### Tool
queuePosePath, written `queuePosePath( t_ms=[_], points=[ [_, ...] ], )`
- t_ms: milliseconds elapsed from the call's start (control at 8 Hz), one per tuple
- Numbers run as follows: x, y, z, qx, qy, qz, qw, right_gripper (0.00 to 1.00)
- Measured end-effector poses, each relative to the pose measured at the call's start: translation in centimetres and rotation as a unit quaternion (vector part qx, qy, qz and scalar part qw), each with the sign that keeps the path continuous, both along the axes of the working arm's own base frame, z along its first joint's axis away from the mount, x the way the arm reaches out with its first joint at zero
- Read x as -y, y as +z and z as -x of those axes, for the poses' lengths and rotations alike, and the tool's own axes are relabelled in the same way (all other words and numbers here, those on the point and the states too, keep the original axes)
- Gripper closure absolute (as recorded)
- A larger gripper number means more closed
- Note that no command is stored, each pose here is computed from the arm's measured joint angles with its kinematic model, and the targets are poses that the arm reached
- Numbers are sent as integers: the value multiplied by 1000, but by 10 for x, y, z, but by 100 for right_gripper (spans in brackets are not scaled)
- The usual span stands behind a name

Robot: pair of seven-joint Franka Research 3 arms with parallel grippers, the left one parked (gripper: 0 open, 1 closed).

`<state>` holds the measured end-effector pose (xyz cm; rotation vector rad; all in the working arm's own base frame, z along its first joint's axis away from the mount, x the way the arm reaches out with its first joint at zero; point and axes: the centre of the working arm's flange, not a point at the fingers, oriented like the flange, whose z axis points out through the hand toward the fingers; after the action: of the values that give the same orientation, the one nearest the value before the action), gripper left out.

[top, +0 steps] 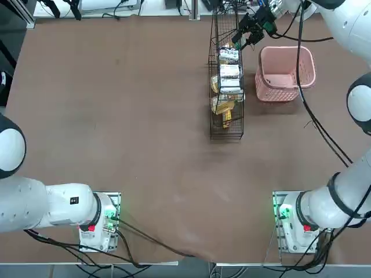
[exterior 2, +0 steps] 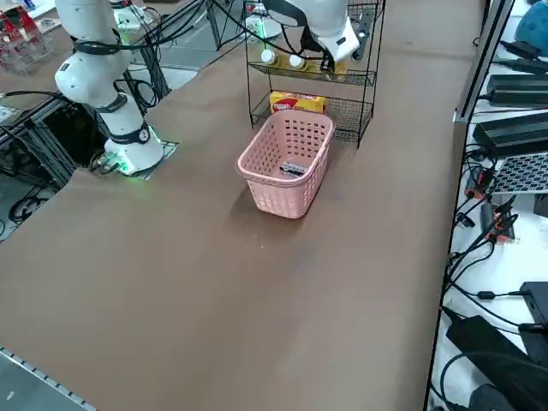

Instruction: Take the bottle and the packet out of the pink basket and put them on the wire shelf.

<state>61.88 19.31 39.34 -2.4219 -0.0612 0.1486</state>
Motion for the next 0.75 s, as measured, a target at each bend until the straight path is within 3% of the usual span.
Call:
queuePosePath(
  t_ms=[750],
  points=[
    [0,0,0,1,-1,0,1000,42]
  ],
)
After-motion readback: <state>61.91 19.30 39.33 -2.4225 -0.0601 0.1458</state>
